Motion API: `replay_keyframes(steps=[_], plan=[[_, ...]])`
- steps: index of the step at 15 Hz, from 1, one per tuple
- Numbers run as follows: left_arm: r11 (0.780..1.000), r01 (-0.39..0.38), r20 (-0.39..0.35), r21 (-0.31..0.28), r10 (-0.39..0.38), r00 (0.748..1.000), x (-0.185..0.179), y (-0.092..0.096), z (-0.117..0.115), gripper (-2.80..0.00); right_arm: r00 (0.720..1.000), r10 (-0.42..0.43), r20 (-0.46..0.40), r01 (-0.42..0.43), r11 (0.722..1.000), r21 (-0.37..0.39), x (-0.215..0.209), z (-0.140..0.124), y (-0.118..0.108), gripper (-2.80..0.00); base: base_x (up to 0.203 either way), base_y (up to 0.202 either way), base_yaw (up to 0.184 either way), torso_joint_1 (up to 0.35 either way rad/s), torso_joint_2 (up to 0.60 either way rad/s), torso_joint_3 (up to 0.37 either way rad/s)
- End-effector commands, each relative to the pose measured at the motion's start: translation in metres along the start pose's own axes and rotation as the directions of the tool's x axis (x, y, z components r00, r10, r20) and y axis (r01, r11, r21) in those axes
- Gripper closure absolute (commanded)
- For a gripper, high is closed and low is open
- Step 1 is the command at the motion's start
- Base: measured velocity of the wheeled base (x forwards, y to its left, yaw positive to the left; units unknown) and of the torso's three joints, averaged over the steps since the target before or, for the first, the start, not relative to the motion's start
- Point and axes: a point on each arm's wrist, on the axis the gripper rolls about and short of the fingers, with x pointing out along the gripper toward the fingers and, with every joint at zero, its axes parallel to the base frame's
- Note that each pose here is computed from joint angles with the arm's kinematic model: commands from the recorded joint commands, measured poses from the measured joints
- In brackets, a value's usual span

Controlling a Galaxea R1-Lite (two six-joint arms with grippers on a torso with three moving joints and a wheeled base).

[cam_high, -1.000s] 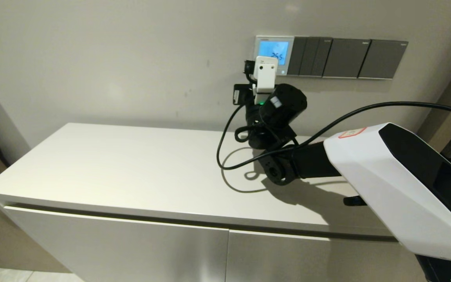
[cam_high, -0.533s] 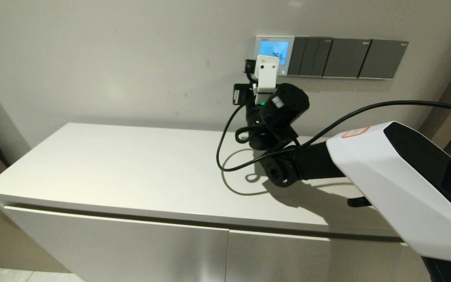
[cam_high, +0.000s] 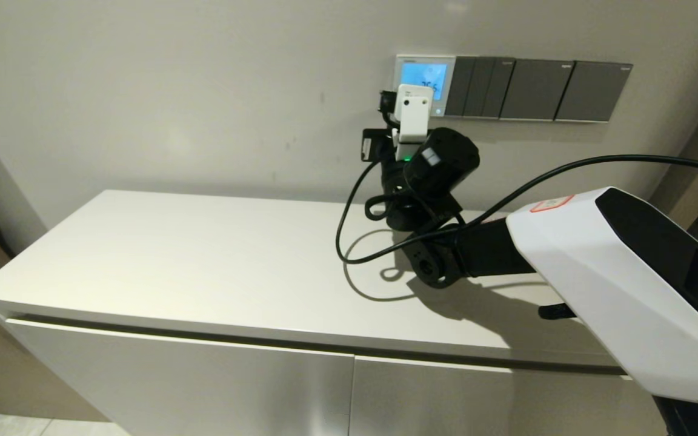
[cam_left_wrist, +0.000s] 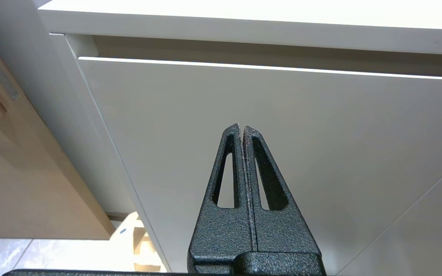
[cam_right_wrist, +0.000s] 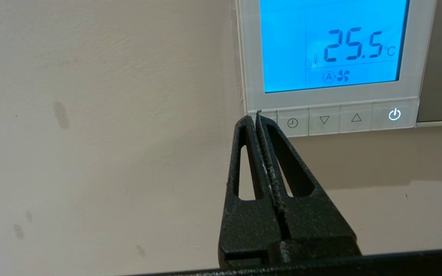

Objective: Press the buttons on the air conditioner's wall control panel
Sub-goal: Press the temperature increase button

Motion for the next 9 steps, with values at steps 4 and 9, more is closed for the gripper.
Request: replay_keyframes(steps=[4,9], plan=[[1.0,0.0,-0.001,0.0,0.0,1.0,0.0001,0.0,0.0001,0.0,1.0,-0.003,-0.003,0.003,1.0,-0.007,0.001,-0.0065,-0.0003,0.0,0.0,0.0,0.0,0.0,0.0,0.0],[1.0,0.0,-0.001,0.0,0.0,1.0,0.0001,0.0,0.0,0.0,1.0,-0.01,0.001,0.01,1.0,-0.006,0.0044,-0.0086,0.0,0.0,0.0,0.0,0.0,0.0,0.0,0.0]])
